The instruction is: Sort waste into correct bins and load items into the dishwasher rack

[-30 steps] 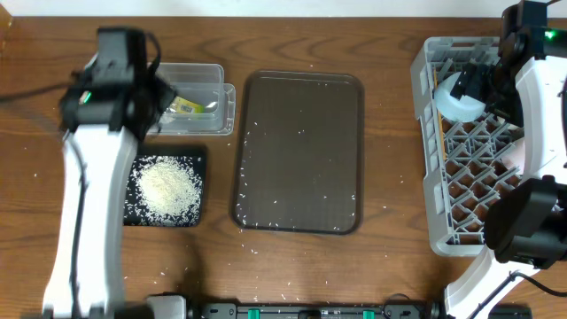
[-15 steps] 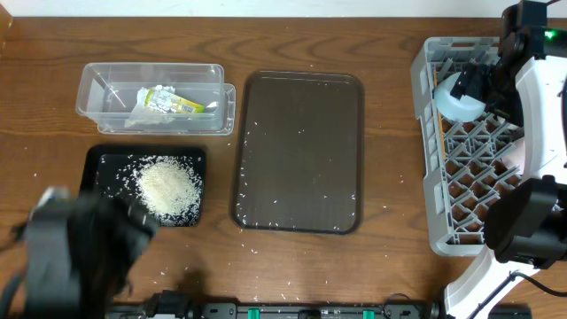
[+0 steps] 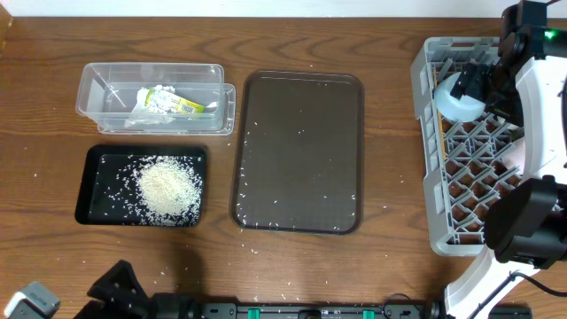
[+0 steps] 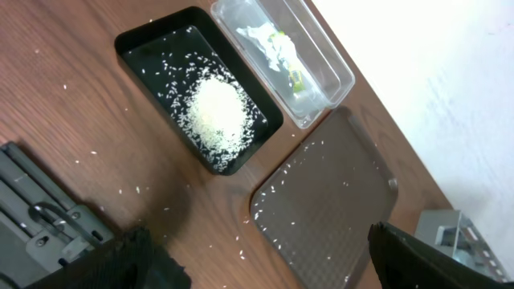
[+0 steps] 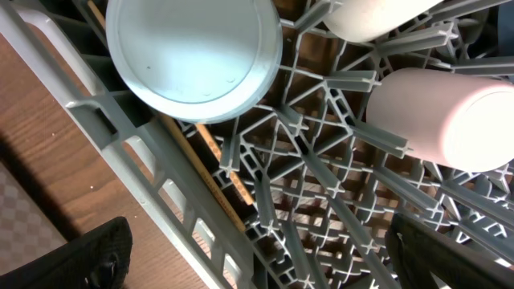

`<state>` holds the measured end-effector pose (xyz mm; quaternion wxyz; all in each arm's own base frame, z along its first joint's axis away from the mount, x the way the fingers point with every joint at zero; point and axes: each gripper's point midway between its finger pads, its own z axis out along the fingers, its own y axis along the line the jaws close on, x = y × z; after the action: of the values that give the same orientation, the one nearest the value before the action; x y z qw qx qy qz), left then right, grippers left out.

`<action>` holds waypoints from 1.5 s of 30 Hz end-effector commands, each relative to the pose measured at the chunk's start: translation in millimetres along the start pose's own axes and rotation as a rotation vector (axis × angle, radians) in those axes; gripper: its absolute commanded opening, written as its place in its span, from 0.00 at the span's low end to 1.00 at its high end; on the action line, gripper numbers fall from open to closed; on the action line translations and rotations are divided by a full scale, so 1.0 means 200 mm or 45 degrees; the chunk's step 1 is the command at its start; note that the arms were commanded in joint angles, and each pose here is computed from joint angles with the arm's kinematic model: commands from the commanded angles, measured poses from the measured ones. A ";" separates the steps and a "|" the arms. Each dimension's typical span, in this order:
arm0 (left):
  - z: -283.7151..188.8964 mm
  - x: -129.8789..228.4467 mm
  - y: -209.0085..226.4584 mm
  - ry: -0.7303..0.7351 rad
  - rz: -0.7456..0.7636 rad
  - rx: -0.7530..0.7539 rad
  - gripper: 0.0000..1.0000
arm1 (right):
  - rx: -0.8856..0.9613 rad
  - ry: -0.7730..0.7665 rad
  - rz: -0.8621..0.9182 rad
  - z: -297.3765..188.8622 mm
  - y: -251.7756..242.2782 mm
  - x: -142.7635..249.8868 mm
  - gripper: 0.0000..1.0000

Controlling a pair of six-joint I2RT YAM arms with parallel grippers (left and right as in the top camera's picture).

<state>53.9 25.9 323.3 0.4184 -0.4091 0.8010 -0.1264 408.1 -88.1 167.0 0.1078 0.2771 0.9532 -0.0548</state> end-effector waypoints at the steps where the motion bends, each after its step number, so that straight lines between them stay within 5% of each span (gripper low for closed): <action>1: 0.02 0.11 0.06 0.142 0.197 -0.039 0.88 | 0.007 -0.031 0.024 -0.04 -0.02 -0.01 0.99; 8: 0.30 0.13 -0.01 0.146 0.593 0.008 0.89 | 0.007 -0.031 0.024 -0.04 -0.02 -0.01 0.99; 15: 0.63 0.23 -0.17 -0.002 0.969 0.313 0.89 | 0.007 -0.031 0.024 -0.04 -0.02 -0.01 0.99; 30: 1.11 0.28 -0.14 -0.413 0.937 0.437 0.89 | 0.007 -0.031 0.024 -0.04 -0.02 -0.01 0.99; 45: 1.22 0.19 -0.13 -0.694 0.853 0.438 0.89 | 0.007 -0.031 0.024 -0.04 -0.02 -0.01 0.99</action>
<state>246.4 5.1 161.5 0.6858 -0.0573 0.7252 -0.0236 408.0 -88.0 167.0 0.1076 0.2770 0.9532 -0.0548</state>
